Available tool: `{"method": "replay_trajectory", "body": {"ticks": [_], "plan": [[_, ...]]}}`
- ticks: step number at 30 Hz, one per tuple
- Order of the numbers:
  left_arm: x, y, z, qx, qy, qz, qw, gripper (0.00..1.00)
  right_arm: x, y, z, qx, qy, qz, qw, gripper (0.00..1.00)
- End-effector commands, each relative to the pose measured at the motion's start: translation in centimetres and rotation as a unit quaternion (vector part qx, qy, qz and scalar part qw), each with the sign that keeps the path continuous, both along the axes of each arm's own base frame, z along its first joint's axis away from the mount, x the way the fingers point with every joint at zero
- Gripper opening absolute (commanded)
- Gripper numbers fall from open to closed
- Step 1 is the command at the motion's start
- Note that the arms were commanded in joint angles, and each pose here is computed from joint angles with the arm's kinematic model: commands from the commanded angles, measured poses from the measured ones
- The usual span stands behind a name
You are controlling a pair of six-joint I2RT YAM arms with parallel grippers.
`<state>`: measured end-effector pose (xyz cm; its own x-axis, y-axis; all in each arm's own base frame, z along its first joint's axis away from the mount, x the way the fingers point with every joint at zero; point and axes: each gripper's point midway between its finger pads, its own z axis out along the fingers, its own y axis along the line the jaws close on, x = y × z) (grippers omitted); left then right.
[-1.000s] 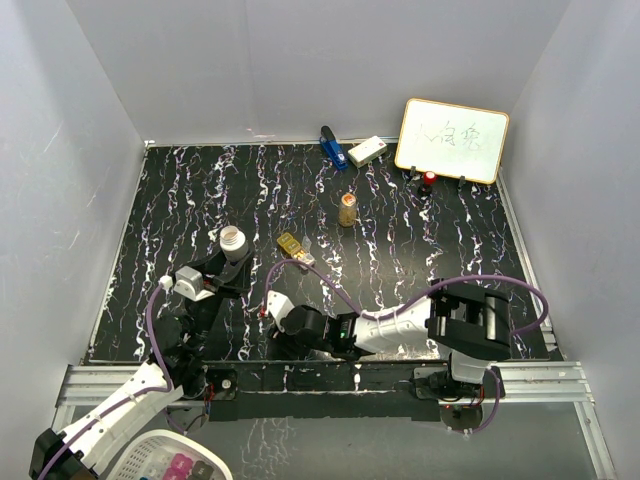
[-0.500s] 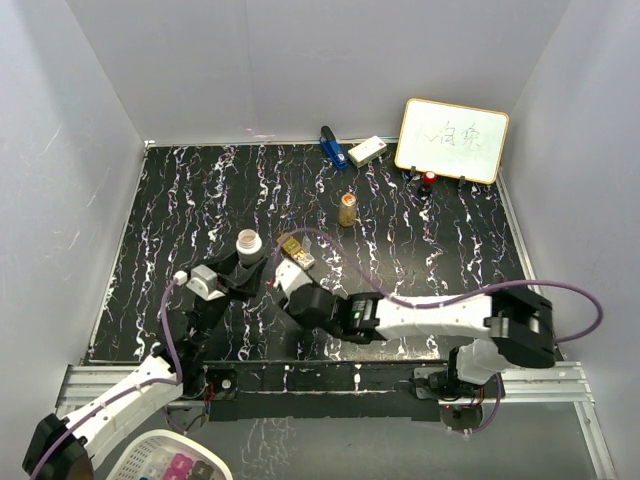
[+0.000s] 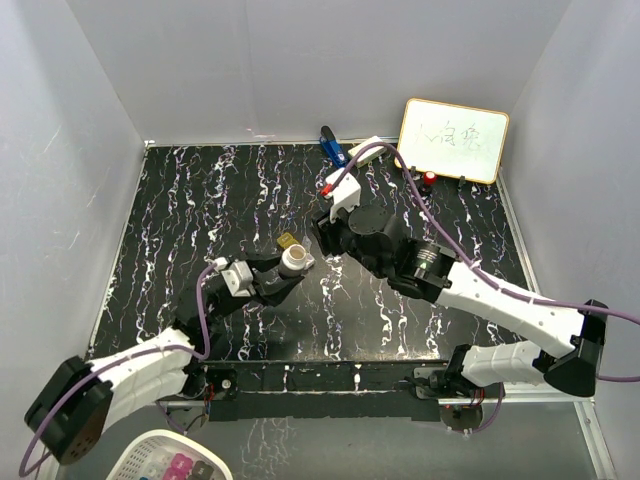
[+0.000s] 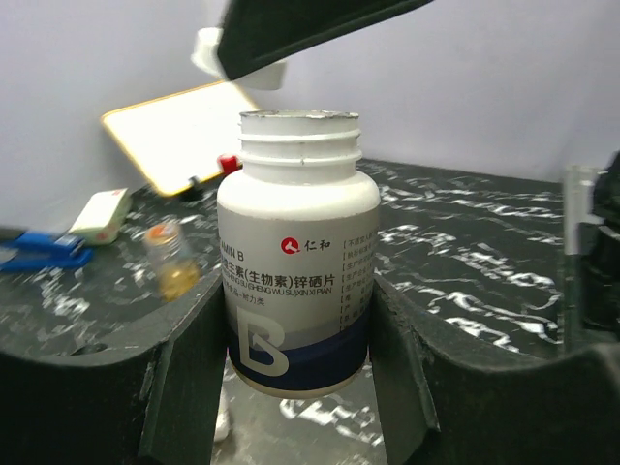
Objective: Sort the pills into containers
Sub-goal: Pick up the lid of the pill bottle at the center of the board, then screw the lid of the pill bottle onto the pill bottle.
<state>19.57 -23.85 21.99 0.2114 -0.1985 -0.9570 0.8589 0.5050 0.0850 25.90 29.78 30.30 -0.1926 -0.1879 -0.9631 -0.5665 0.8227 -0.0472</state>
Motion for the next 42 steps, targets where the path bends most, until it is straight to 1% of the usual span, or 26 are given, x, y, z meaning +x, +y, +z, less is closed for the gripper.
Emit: {"method": "replay_trajectory", "body": {"ticks": [1, 3, 6, 10, 15, 24, 42], "plan": [[-2.9, -2.2, 5.8, -0.057, -0.086, -0.110, 0.989, 0.00, -1.8, 0.7, 4.2, 0.016, -0.027, 0.072, 0.997, 0.14], [-2.8, -2.4, 6.0, -0.076, -0.084, -0.117, 0.987, 0.00, -2.6, 0.5, 5.3, 0.026, -0.031, 0.088, 0.995, 0.14], [-2.3, -2.0, 6.1, -0.106, -0.081, -0.105, 0.985, 0.00, -3.9, 0.0, 6.5, 0.043, -0.038, 0.113, 0.992, 0.14], [-2.2, -2.9, 6.3, -0.104, -0.079, -0.129, 0.983, 0.00, -5.5, -0.5, 7.5, 0.063, -0.045, 0.143, 0.987, 0.14], [-1.6, -3.1, 6.7, -0.107, -0.079, -0.123, 0.983, 0.00, -6.5, -0.4, 8.6, 0.078, -0.045, 0.166, 0.982, 0.15], [-2.3, -3.6, 7.5, -0.110, -0.080, -0.152, 0.979, 0.00, -6.6, 1.5, 6.9, 0.061, -0.014, 0.193, 0.979, 0.15], [-2.2, -3.5, 7.3, -0.111, -0.075, -0.149, 0.980, 0.00, -6.2, 2.9, 4.8, 0.051, 0.014, 0.197, 0.979, 0.16]]}}
